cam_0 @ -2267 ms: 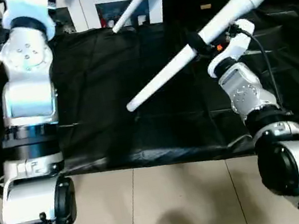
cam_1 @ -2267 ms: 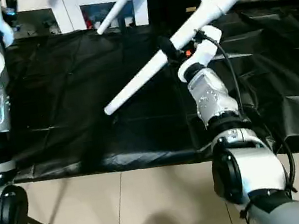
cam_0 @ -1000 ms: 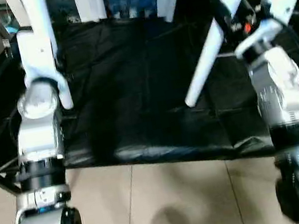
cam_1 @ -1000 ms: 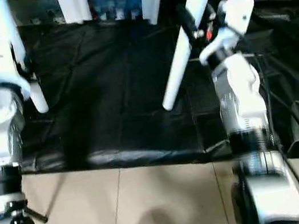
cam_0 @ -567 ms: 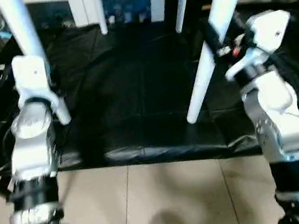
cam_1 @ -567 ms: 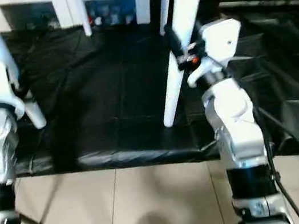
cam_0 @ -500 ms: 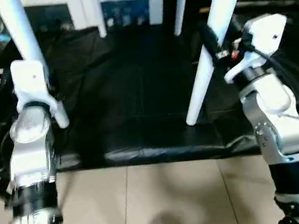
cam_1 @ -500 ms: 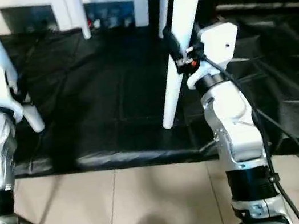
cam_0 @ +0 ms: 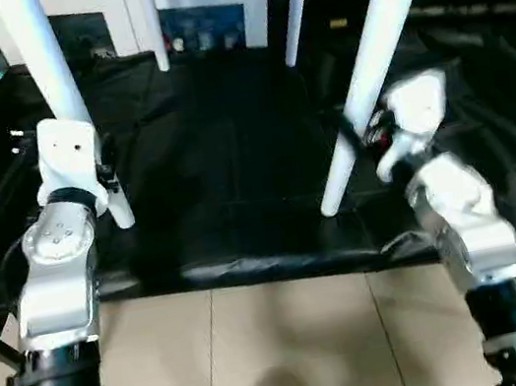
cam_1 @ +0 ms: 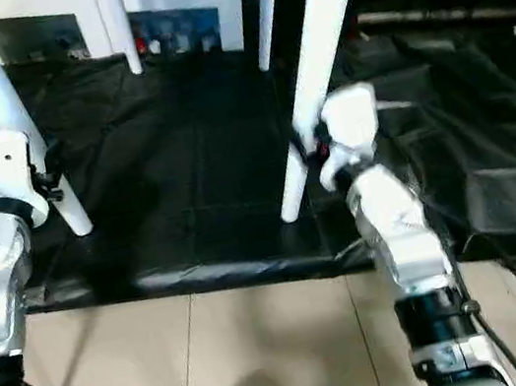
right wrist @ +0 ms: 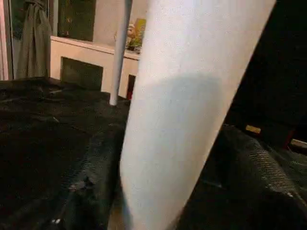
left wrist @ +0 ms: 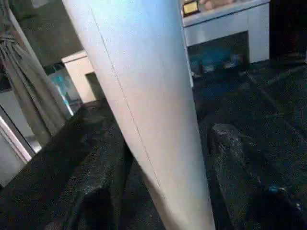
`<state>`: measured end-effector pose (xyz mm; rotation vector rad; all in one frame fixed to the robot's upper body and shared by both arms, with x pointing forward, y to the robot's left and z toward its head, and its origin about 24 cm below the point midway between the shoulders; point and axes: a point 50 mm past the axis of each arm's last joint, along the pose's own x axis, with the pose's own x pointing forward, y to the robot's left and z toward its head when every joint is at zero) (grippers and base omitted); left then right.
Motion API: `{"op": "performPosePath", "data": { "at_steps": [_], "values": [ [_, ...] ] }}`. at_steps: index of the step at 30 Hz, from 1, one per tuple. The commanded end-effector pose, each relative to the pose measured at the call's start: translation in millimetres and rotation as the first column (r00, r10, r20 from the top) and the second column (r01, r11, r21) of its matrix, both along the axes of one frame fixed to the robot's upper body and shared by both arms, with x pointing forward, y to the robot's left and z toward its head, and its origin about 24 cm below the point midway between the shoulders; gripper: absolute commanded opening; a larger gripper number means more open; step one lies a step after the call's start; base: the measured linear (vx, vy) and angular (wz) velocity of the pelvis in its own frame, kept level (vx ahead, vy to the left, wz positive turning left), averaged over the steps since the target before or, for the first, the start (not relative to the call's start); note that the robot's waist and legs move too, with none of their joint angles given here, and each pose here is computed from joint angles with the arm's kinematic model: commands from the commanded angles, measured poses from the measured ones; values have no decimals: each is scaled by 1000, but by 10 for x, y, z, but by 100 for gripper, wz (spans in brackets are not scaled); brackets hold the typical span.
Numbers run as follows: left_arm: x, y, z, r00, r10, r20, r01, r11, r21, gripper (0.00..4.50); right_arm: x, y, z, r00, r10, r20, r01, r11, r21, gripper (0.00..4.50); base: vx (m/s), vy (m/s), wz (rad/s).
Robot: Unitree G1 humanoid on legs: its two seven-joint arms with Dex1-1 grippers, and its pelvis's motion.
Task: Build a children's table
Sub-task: Flip table
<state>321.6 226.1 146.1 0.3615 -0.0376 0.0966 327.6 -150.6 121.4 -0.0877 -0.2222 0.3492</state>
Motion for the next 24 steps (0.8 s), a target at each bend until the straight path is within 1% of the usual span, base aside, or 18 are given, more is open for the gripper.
{"op": "performPosePath", "data": {
  "at_steps": [1, 3, 4, 5, 7, 9, 10, 11, 12, 13, 14, 15, 16, 17, 18, 20, 22, 24],
  "values": [
    [-81, 95, 19, 999, 33, 13, -33, 999, -15, 313, -80, -83, -27, 1000, -25, 1, 25, 1000, -4, 334, 0, 0, 0],
    [-162, 145, -8, 999, 30, 27, -28, 999, -45, 320, -177, -84, -50, 1000, -24, 11, 24, 1000, 7, 345, 0, 0, 0],
    [-168, 149, -11, 999, 30, 31, -28, 998, -48, 335, -185, -84, -49, 1000, -24, 13, 24, 1000, 10, 368, 0, 0, 0],
    [-225, 198, -39, 997, 32, 74, -26, 996, -82, 347, -271, -90, -46, 999, -25, 40, 24, 999, 36, 368, 0, 0, 0],
    [-303, 245, -68, 989, 43, 145, -20, 988, -156, 360, -377, -105, -50, 996, -32, 81, 30, 999, 28, 377, 0, 0, 0],
    [-409, 247, -120, 971, -2, 238, 61, 969, -238, 360, -497, -128, -70, 993, -59, 100, 54, 997, 55, 377, 0, 0, 0],
    [-536, 172, -191, 944, -106, 311, 205, 929, -307, 360, -591, -160, -91, 988, -101, 113, 94, 993, 71, 377, 0, 0, 0],
    [-600, 131, -251, 938, -158, 309, 261, 908, -327, 360, -632, -183, -101, 985, -130, 118, 121, 989, 80, 377, 0, 0, 0],
    [-612, 120, -269, 939, -164, 304, 266, 905, -333, 360, -641, -188, -107, 984, -135, 114, 126, 988, 87, 377, 0, 0, 0],
    [-700, 47, -393, 943, -201, 265, 293, 878, -378, 360, -705, -222, -152, 982, -170, 82, 159, 979, 131, 377, 0, 0, 0],
    [-721, 31, -417, 945, -205, 256, 294, 875, -385, 360, -724, -222, -163, 983, -169, 71, 158, 978, 138, 377, 0, 0, 0],
    [-795, -75, -516, 950, -233, 209, 299, 874, -383, 360, -804, -178, -242, 992, -121, 25, 117, 986, 121, 377, 0, 0, 0],
    [-829, -159, -578, 950, -262, 168, 308, 872, -381, 360, -845, -152, -285, 995, -99, 5, 98, 990, 97, 377, 0, 0, 0],
    [-829, -159, -578, 950, -262, 168, 308, 872, -381, 360, -845, -152, -285, 995, -99, 5, 98, 990, 97, 377, 0, 0, 0],
    [-863, -240, -667, 956, -274, 107, 294, 875, -386, 360, -891, -133, -338, 995, -91, -31, 94, 991, 97, 377, 0, 0, 0],
    [-862, -288, -718, 966, -252, 61, 256, 890, -378, 360, -904, -120, -359, 995, -81, -58, 87, 988, 124, 377, 0, 0, 0],
    [-861, -311, -755, 974, -219, 50, 222, 906, -361, 360, -903, -101, -370, 995, -73, -72, 82, 986, 142, 377, 0, 0, 0],
    [-863, -325, -755, 974, -214, 69, 225, 919, -325, 360, -897, -82, -371, 996, -61, -72, 71, 988, 140, 377, 0, 0, 0]
  ]
}}
